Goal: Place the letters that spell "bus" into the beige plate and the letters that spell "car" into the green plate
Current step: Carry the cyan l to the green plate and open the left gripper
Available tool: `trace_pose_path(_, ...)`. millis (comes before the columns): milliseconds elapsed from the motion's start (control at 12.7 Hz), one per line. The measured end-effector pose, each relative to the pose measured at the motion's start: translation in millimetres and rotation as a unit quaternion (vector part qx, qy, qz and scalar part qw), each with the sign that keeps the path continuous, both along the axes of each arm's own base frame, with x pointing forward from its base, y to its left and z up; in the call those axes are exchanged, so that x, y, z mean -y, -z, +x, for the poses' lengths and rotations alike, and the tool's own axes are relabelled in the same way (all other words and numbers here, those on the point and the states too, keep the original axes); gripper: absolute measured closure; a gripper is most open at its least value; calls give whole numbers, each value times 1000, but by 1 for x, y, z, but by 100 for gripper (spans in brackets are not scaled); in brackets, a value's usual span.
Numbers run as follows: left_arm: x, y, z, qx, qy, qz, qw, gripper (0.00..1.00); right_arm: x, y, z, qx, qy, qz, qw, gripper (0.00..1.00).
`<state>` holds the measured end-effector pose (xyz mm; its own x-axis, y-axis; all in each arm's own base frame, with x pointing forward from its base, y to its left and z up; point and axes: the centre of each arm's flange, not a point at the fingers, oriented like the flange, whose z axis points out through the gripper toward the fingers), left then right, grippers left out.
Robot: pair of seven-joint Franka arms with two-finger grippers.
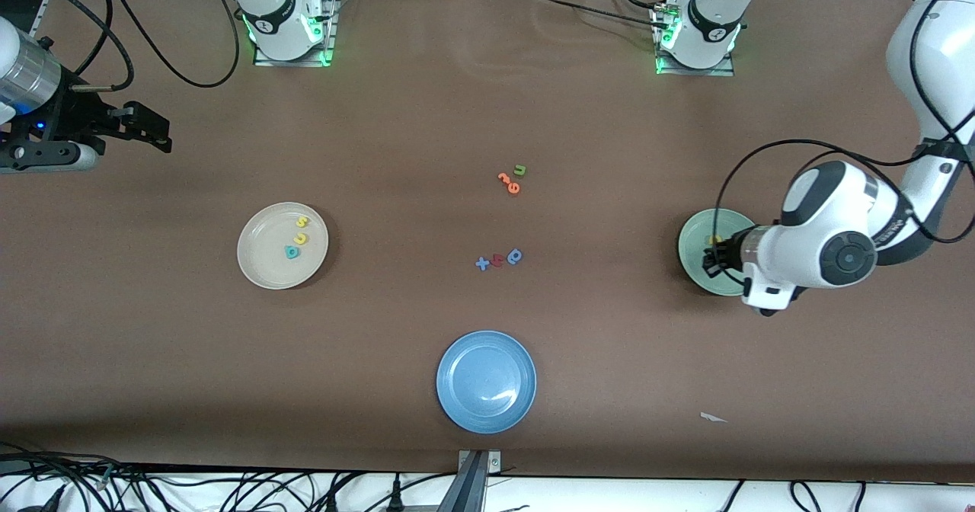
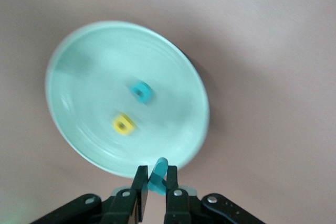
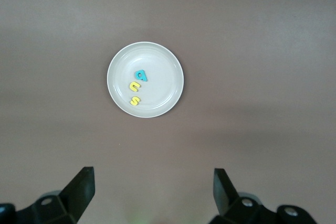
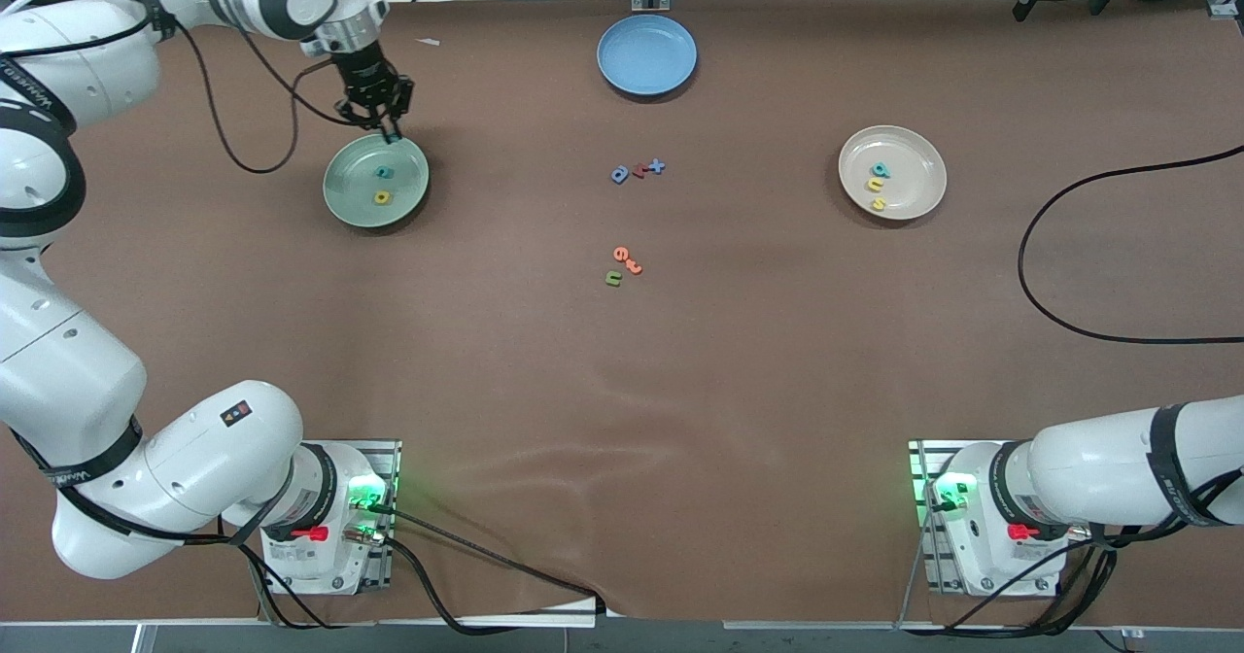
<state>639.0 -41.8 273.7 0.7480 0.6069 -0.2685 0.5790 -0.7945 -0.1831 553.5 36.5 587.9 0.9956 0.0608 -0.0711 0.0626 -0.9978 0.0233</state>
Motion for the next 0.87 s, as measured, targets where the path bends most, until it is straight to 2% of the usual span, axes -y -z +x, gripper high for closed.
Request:
trace_pose_path(157,-18,21,-3,-10,7,23,1000,82,0,0,0,0,0,0,1000,0)
trace_pose_path(394,-18,42,-5,-16,10,27,999,82,0,0,0,0,0,0,1000,0)
trace_pose_path(472,-18,42,-5,-16,10,26,999,75,0,0,0,0,0,0,1000,0)
trace_pose_path(866,-33,31,3,-3,-4,28,1000,24,0,0,0,0,0,0,1000,0)
